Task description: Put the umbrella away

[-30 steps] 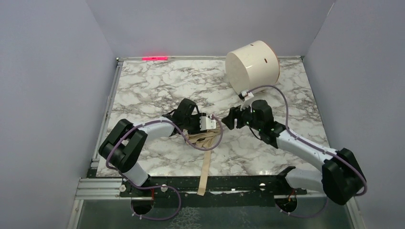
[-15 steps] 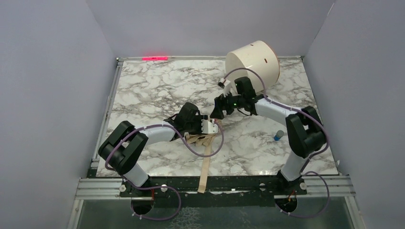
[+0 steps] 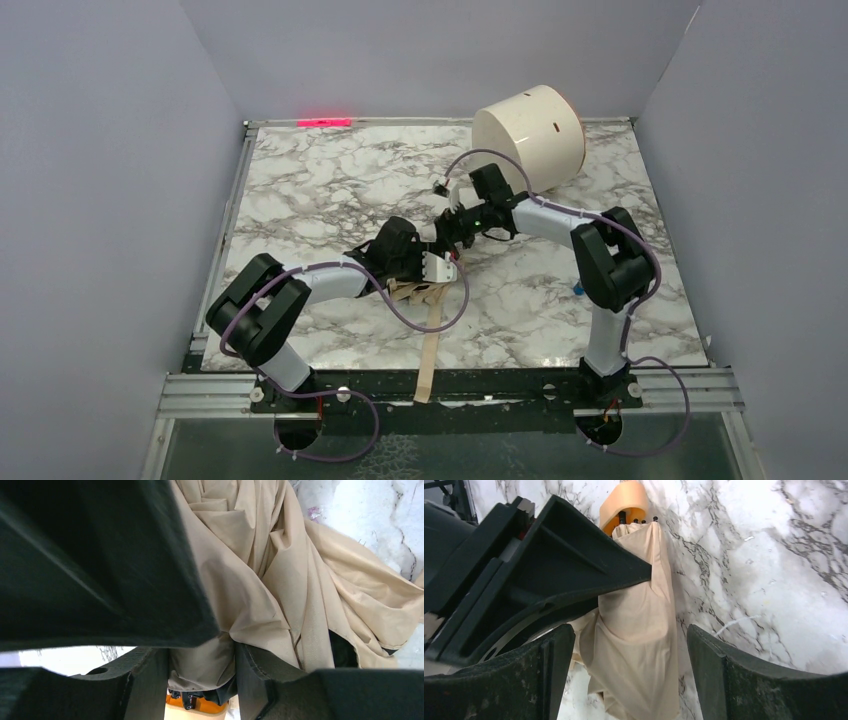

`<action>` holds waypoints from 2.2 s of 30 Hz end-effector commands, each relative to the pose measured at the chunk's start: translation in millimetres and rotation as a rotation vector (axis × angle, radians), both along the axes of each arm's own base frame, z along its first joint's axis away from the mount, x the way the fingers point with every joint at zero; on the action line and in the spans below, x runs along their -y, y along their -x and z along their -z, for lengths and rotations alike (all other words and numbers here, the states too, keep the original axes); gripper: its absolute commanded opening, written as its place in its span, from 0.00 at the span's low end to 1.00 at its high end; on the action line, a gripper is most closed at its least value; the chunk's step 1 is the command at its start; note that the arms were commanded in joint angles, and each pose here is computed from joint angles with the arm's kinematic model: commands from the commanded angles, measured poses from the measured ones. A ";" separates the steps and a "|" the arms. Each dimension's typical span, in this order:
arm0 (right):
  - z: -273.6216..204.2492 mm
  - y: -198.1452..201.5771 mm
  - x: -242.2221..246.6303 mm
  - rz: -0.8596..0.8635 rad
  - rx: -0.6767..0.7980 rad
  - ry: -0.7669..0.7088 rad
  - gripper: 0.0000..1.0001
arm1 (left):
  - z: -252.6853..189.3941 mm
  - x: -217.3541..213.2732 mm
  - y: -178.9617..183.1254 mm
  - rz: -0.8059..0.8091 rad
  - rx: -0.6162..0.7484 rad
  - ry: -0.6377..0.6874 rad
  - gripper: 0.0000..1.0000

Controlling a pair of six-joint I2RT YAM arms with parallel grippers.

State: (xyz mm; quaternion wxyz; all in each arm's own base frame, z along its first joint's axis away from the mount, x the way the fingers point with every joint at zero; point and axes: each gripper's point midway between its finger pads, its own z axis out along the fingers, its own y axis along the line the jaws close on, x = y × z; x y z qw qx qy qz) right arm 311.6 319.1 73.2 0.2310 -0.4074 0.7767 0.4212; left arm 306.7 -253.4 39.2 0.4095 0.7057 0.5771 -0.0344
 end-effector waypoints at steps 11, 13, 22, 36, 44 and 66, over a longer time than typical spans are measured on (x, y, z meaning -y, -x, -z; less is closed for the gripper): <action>42.3 12.1 -0.3 -0.050 -0.044 0.178 0.76 | 40.7 -33.2 20.6 -0.023 -0.080 -0.161 0.00; 50.5 12.4 2.9 -0.054 -0.026 0.231 0.71 | 39.5 -32.9 20.6 -0.022 -0.077 -0.158 0.00; 71.2 5.0 15.1 -0.034 0.102 0.375 0.31 | 31.1 -28.7 17.6 -0.038 -0.068 -0.122 0.00; 84.2 13.0 24.9 0.009 0.117 0.380 0.10 | -76.8 -35.4 -20.8 -0.360 0.001 0.229 0.45; 88.1 14.8 29.2 0.029 0.112 0.394 0.10 | -141.6 -54.8 10.0 -0.609 -0.112 0.611 0.61; 87.3 17.7 33.1 0.047 0.106 0.403 0.10 | -88.9 -7.8 71.7 -0.825 -0.562 0.838 0.54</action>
